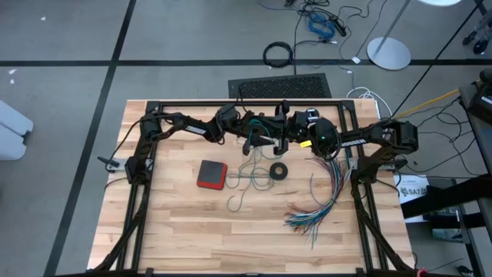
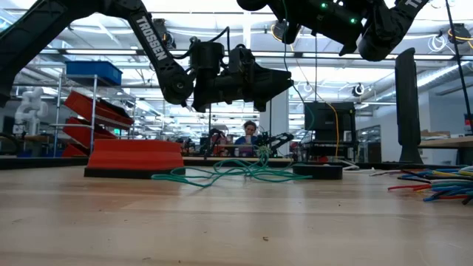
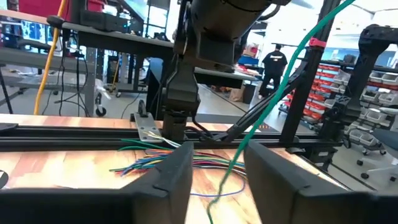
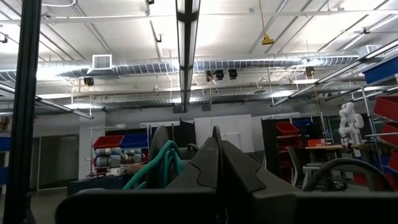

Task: Coiling cords
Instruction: Coil the green wire cable on the spool

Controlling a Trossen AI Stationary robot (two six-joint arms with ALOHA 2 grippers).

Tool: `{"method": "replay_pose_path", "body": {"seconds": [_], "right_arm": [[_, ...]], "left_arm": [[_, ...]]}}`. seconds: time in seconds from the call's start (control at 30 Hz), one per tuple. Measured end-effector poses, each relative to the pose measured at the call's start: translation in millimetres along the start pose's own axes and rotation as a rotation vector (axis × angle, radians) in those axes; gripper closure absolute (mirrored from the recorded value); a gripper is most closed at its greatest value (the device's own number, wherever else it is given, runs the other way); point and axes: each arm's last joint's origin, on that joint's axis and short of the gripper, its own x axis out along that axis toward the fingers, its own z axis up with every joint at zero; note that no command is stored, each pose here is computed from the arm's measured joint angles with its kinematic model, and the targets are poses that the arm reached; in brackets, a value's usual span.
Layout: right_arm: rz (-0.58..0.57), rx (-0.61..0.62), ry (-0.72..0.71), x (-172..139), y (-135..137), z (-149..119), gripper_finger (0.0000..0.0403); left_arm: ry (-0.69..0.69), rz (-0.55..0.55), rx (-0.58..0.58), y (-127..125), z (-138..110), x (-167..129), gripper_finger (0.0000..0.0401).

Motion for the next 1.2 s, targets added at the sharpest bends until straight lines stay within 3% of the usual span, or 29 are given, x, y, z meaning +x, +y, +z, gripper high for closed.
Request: {"method": "replay_pose_path", "body": {"seconds": [0.23, 0.5, 0.77, 0.9, 1.0, 1.2], "right_arm": [[0.000, 0.002, 0.003, 0, 0, 0, 0.0403], [-0.002, 0.006, 0.021, 0, 0, -2, 0.0403], [-0.005, 0.004, 0.033, 0, 0, -3, 0.0403], [-0.009, 0.006, 0.054, 0, -1, -5, 0.0403], [-0.011, -0.003, 0.052, 0, -1, -5, 0.0403], [-0.013, -0.010, 0.050, 0, -1, -5, 0.0403]], "left_arm": [[-0.007, 0.040, -0.007, 9, 2, -9, 0.0388], [-0.022, 0.088, -0.075, 24, 9, -27, 0.0398], [-0.017, 0.092, -0.097, 29, 9, -36, 0.0400], [0.029, -0.075, -0.095, 27, 9, -40, 0.0390], [0.054, -0.135, -0.123, 25, 6, -42, 0.0354], [0.051, -0.113, -0.102, 20, 2, -36, 0.0263]]}}
